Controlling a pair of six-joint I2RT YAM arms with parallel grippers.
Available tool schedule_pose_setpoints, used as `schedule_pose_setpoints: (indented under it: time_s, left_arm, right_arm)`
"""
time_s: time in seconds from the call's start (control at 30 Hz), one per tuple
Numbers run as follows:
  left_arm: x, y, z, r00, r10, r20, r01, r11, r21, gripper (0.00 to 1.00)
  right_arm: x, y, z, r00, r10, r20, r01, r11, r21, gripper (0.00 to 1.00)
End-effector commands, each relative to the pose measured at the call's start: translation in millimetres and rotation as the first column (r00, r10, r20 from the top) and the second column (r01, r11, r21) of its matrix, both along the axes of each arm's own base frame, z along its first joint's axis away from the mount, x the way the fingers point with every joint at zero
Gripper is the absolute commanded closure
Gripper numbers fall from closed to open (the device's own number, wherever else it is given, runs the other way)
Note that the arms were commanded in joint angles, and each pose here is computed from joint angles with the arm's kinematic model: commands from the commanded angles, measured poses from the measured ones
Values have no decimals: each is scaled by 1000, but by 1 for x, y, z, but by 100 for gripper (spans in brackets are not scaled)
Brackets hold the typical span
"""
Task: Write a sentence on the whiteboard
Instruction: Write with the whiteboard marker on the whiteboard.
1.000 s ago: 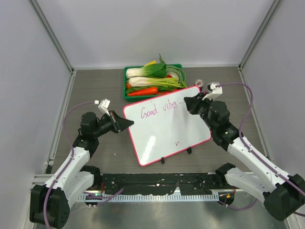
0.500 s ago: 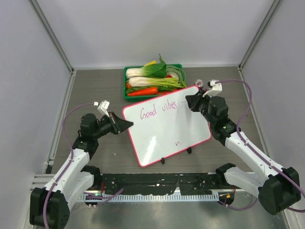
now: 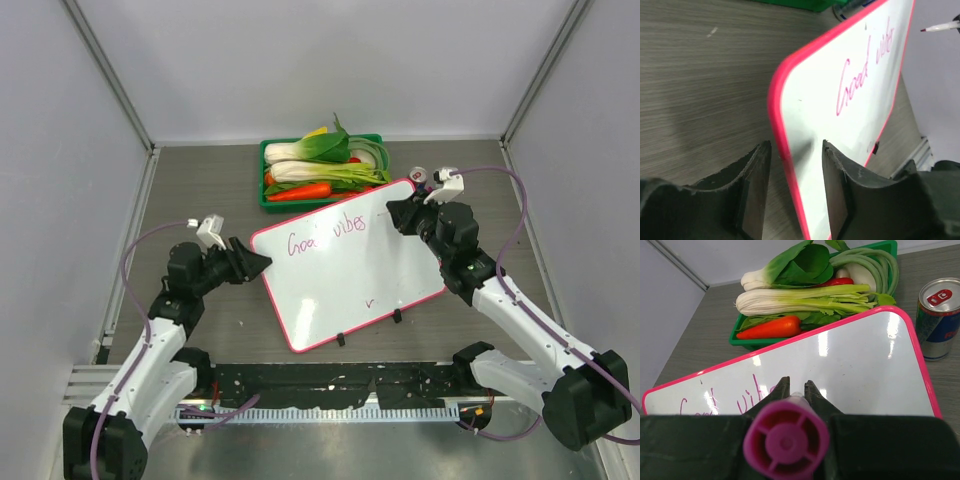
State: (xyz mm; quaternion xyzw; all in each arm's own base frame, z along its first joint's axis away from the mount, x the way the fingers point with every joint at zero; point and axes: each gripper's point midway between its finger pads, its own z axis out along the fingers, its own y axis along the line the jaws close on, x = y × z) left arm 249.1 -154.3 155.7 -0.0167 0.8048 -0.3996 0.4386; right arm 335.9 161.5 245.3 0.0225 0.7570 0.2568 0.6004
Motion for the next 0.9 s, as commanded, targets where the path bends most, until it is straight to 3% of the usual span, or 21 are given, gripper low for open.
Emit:
schedule_pose_setpoints:
  time_s: [0.0,0.13,0.33,0.7,0.87]
  left_arm:
    - [10,17,14,992,87,89,-93,994,60,45]
    - [13,18,25,989,103,108,-109,993,50,28]
    - [20,22,33,986,134,96,-140,988,59,14]
    - [27,-22,51,990,-71,119,86,988,-130,21]
    - [31,-25,47,988,-89,124,106,985,-137,30]
  right_arm:
    - [0,-1,41,995,-1,101,-3,999,42,98]
    - [0,0,41,995,1,99,-6,999,47,99]
    - [-1,-1,43,995,1,104,-5,999,42,99]
    - [-4,-4,46,994,1,112,-6,999,38,99]
    - [-5,-6,45,994,-1,112,-3,1000,29,99]
